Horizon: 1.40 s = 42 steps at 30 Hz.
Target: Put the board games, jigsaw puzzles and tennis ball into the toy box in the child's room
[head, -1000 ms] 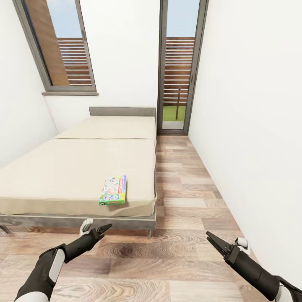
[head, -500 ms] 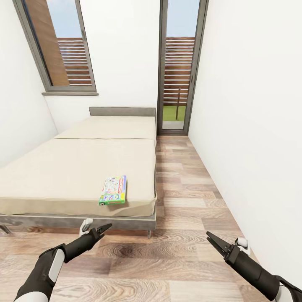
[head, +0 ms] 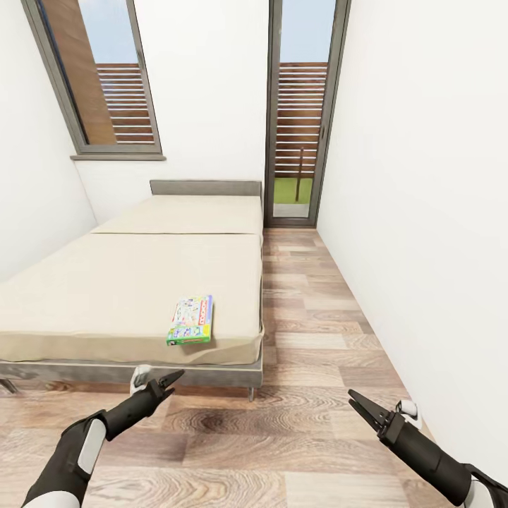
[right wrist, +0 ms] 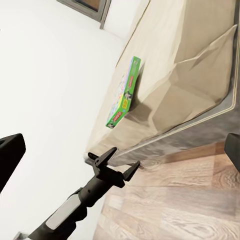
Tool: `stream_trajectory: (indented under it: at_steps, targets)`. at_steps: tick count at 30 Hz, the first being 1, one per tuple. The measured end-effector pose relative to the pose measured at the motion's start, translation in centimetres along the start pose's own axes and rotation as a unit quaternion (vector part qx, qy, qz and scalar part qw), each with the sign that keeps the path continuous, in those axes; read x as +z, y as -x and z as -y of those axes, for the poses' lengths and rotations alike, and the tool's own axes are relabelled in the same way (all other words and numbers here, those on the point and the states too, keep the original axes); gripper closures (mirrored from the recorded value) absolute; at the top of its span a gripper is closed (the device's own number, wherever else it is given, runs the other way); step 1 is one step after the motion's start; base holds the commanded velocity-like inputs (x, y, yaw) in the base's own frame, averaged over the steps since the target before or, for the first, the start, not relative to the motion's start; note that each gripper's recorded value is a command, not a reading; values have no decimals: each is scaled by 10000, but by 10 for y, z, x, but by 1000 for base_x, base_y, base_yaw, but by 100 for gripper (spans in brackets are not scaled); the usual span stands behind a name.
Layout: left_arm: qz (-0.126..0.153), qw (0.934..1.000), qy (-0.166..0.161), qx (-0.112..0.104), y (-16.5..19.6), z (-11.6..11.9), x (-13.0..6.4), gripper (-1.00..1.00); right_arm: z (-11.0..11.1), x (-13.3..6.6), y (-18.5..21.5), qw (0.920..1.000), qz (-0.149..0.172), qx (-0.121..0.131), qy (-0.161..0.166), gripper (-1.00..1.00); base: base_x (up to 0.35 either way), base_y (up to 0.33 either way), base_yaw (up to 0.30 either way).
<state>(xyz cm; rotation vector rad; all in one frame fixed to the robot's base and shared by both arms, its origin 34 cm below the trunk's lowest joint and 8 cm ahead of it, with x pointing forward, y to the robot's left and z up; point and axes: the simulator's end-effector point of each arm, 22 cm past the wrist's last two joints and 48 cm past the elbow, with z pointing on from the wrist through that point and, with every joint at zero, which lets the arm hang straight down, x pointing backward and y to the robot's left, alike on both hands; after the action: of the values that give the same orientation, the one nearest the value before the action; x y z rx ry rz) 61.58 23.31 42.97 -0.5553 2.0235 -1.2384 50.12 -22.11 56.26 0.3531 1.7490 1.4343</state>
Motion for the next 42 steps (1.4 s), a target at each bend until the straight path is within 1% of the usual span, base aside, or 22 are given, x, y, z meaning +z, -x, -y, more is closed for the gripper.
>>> stream_trajectory:
  at_steps: [4,8,13,18,22,31,42]
  targets:
    - [227,9992,-283,-188,11,12,-1,-100,0,0,0,10000,3,5,7,-100,0,0,0]
    - [445,9968,-547,-368,22,22,-5,-100,0,-1,0,10000,3,9,6,-100,0,0,0]
    - [755,9914,-928,-534,39,37,-12,-100,0,-1,1,10000,3,6,3,-100,0,0,0]
    - [930,9863,-1187,-667,51,47,-19,-100,0,-1,1,10000,3,5,1,-100,0,0,0]
    - [960,9856,-1204,-703,57,46,-24,-100,1,-1,1,10000,5,4,-2,-100,0,0,0]
    - [945,9877,-985,-764,60,35,-26,-100,1,-2,1,10000,13,3,-7,-100,0,0,0]
    - [885,9896,-826,-774,64,27,-30,-100,2,-3,2,10000,11,-10,-23,-100,0,0,0]
